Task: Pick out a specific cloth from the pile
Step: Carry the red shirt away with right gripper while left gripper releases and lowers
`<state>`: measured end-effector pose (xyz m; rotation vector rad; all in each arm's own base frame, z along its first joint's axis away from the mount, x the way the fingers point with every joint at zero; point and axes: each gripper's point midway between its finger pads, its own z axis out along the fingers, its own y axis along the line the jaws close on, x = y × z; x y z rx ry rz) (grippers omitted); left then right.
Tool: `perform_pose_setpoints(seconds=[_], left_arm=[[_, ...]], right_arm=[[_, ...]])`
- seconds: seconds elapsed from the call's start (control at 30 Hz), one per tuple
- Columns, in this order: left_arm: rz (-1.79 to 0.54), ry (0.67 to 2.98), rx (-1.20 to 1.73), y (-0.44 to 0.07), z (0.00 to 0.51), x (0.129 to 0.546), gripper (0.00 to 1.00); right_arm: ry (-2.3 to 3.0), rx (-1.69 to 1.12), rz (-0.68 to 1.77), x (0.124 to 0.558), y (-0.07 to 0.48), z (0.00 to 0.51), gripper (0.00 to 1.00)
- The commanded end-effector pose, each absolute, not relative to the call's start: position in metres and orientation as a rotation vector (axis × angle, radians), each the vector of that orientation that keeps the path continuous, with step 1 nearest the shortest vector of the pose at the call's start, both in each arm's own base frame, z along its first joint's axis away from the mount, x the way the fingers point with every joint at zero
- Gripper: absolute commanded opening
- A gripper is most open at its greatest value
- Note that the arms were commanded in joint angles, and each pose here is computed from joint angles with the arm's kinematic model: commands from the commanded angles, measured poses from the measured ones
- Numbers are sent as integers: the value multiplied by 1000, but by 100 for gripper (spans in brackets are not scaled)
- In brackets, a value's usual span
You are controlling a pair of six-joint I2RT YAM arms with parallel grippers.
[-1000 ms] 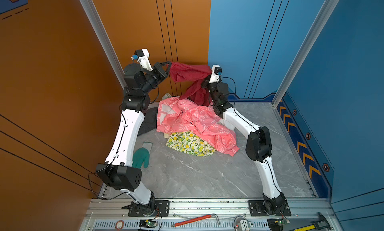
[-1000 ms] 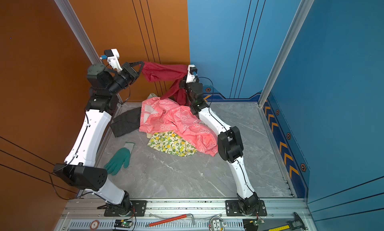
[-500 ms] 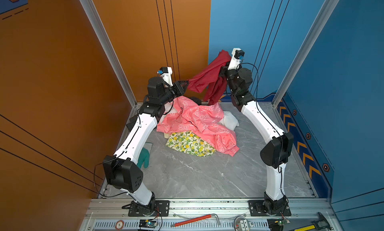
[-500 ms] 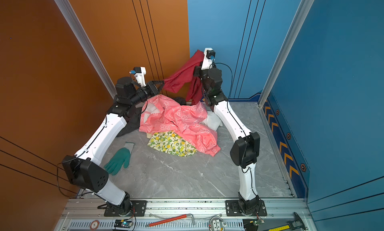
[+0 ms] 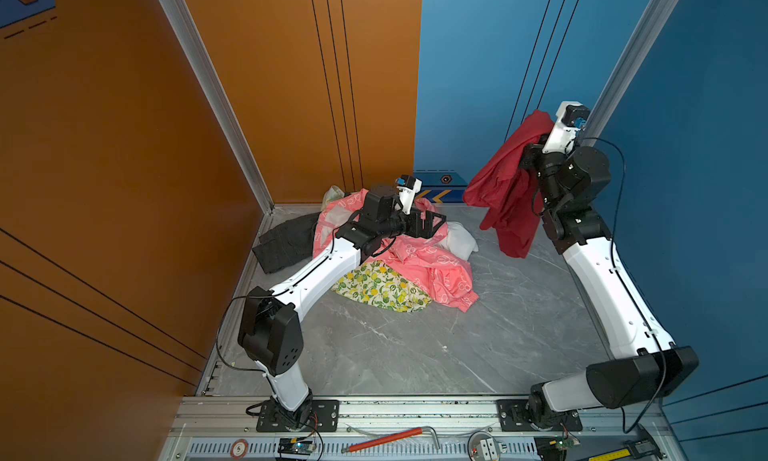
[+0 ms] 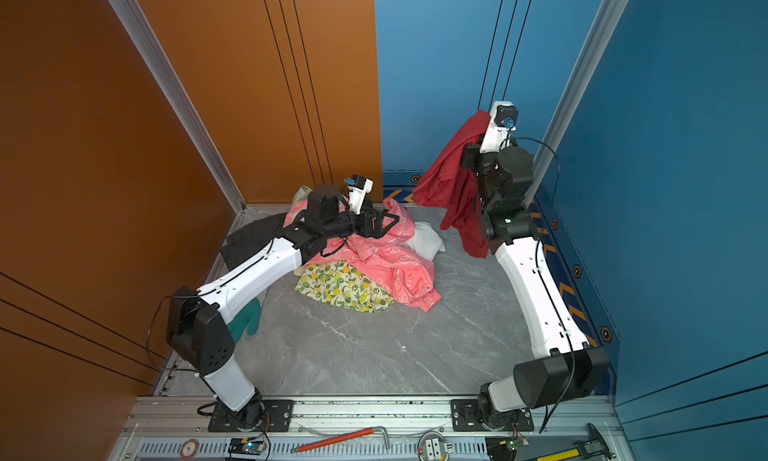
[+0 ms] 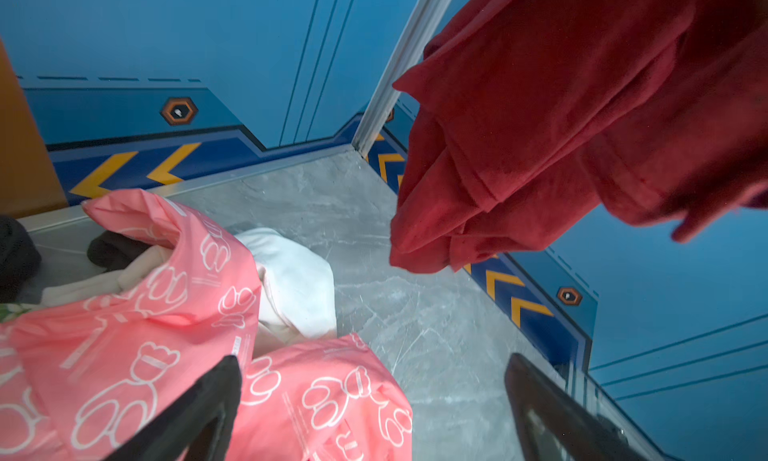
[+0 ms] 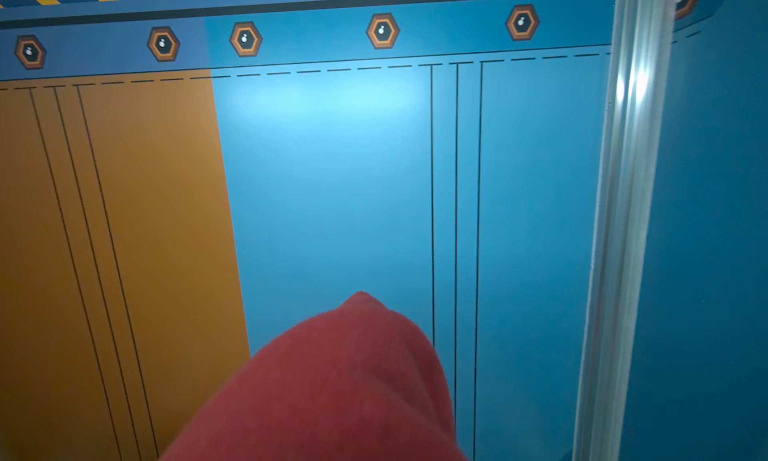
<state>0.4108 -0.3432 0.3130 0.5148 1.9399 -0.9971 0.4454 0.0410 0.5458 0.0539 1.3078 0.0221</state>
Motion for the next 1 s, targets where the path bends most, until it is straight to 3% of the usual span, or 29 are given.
perform_pose_setpoints(seconds=[0.0, 0.3, 0.73, 0.97], left_arm=[[-905, 2003, 604, -349, 293, 390, 99], [-785, 2112, 789, -355, 250, 325, 98], [-731, 2173, 795, -345, 233, 310, 98], [-736, 2180, 793, -346, 231, 307, 99]], right_arm=[[1385, 139, -29, 438, 12, 515, 0], [1453, 295, -76, 434, -48, 463, 0], [1377, 451, -147, 473, -99, 483, 0], [1414, 574, -190, 460, -125, 420, 0]])
